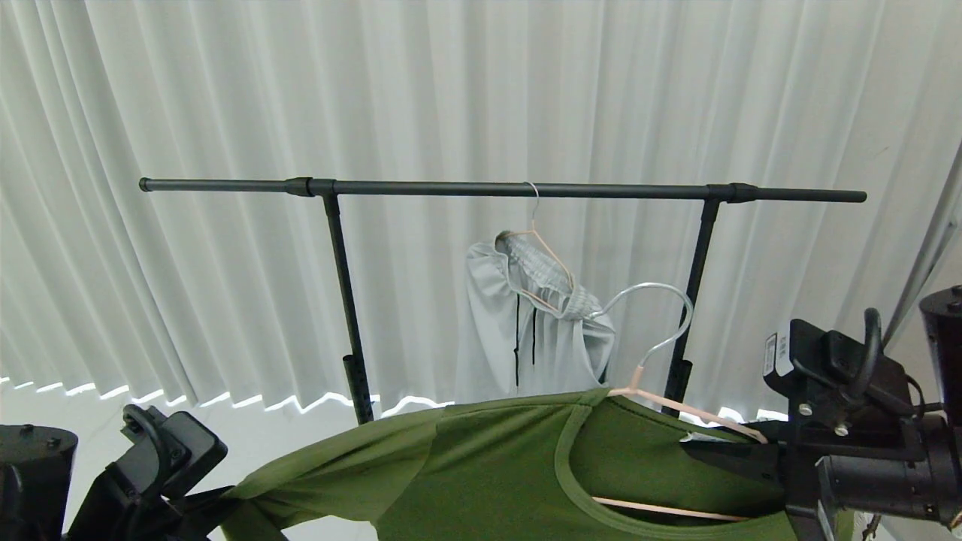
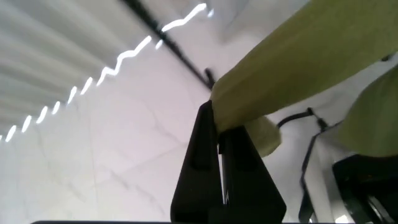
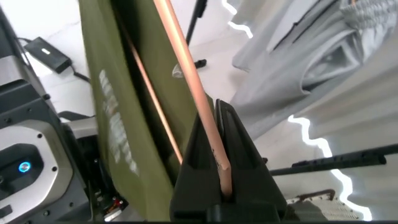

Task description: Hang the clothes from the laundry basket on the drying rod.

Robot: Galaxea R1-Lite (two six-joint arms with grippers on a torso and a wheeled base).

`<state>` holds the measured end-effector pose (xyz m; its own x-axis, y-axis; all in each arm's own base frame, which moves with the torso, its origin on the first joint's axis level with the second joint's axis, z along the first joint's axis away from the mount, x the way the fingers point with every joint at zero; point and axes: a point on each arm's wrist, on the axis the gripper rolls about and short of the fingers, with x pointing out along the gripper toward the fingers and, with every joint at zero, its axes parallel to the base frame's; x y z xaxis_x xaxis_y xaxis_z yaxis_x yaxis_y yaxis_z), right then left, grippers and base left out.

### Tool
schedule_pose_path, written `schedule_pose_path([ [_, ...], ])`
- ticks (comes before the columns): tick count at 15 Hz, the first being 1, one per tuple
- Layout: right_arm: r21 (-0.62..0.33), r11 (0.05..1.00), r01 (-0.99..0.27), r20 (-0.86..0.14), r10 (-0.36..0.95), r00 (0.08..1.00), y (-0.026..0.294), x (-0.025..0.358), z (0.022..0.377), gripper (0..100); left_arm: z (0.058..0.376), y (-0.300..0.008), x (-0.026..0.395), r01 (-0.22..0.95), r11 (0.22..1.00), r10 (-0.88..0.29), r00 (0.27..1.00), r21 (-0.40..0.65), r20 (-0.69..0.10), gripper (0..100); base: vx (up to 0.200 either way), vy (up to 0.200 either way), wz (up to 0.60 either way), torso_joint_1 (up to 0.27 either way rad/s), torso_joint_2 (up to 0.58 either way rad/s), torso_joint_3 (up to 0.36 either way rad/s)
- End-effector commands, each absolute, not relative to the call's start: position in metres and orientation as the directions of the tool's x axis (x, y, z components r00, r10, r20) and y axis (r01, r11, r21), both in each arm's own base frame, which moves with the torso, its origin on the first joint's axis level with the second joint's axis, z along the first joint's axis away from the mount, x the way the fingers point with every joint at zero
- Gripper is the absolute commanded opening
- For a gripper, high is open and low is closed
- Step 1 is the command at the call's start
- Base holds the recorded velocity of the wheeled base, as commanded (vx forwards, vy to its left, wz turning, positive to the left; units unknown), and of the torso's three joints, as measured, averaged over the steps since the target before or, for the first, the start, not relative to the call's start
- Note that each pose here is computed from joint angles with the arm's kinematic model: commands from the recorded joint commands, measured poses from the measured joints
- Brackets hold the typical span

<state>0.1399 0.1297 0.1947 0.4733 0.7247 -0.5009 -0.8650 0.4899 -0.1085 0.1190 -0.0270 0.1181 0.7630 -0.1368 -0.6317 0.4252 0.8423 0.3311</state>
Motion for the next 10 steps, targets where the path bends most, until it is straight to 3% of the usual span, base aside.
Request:
schedule_pose_path([
  [1, -0.107, 0.5, -0.859, -0.503, 0.718, 0.481, 0.1286, 0.142, 0.1944, 0, 0.1149, -0.0237, 0.1184, 0.399, 0.851, -0.1, 0.76, 0.34, -0.643, 0, 0.0, 0.0, 0.0, 0.0, 0.0, 0.0],
  [7, -0.111, 0.505, -0.856, -0.503, 0.714, 0.487, 0.1281, 0.1425, 0.1944, 0, 0.1141, -0.0236, 0.1181, 0.382, 0.847, -0.064, 0.763, 0.369, -0.643, 0, 0.0, 0.0, 0.0, 0.0, 0.0, 0.0],
  [8, -0.118, 0.517, -0.848, -0.505, 0.704, 0.5, 0.1277, 0.143, 0.1943, 0, 0.1148, -0.024, 0.118, 0.382, 0.847, -0.067, 0.766, 0.369, -0.639, 100, 0.0, 0.0, 0.0, 0.0, 0.0, 0.0],
  [10, -0.128, 0.538, -0.833, -0.512, 0.684, 0.52, 0.1274, 0.144, 0.1933, 0, 0.1172, -0.024, 0.1168, 0.381, 0.848, -0.077, 0.775, 0.367, -0.627, 100, 0.0, 0.0, 0.0, 0.0, 0.0, 0.0],
])
